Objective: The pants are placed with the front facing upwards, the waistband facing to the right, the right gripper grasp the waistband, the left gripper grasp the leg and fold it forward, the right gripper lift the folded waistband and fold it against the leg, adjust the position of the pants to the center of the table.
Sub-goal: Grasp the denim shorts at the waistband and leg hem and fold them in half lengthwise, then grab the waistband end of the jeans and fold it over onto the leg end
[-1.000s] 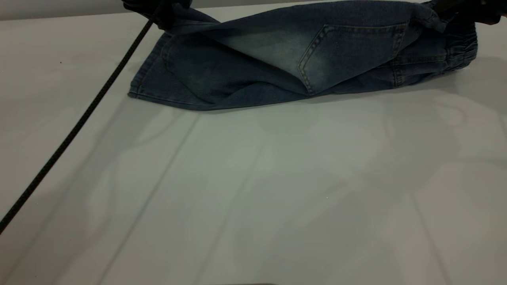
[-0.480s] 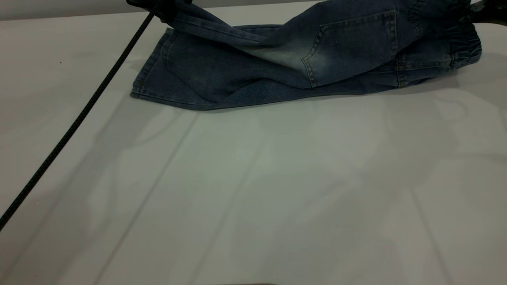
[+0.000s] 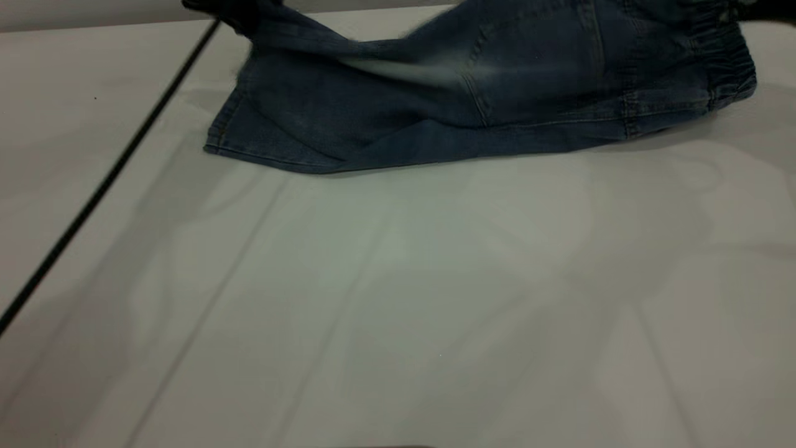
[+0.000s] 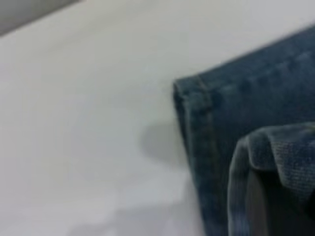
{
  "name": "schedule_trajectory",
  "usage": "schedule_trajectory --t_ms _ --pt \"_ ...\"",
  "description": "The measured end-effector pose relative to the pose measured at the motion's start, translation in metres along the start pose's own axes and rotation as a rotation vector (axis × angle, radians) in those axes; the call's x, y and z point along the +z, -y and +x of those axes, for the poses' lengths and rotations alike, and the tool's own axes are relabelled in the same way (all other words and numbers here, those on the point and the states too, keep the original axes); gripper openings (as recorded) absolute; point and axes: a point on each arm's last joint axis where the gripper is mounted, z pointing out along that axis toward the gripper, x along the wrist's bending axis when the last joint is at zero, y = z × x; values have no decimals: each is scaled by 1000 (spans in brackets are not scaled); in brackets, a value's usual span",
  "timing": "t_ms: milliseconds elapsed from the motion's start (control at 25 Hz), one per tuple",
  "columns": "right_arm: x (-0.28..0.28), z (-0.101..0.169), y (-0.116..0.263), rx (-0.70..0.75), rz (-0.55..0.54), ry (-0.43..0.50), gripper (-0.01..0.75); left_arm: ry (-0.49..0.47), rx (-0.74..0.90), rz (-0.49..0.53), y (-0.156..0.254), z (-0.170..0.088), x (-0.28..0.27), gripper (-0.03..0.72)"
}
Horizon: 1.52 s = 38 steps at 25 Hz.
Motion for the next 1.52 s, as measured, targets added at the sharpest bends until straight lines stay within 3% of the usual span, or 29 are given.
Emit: schedule_trajectory --t_ms 200,400,520,720,880,1200,1520 --pt "-13 22 -2 -12 61 -125 629 -18 -16 0 1 13 0 46" --pt "-14 24 0 -14 84 -145 623 -20 -18 5 3 15 1 92" --pt "-14 25 0 -19 92 -154 619 -19 -17 6 3 14 2 191" --pt "-15 24 6 -13 148 -144 615 -20 -17 3 2 14 1 431" --pt "-15 23 10 48 206 -121 610 -10 -21 53 -6 14 -8 545" --pt "-9 7 14 191 211 17 607 56 -1 307 -22 -2 -38 568" --pt "22 -32 35 290 232 144 607 92 49 358 -21 -16 -41 568"
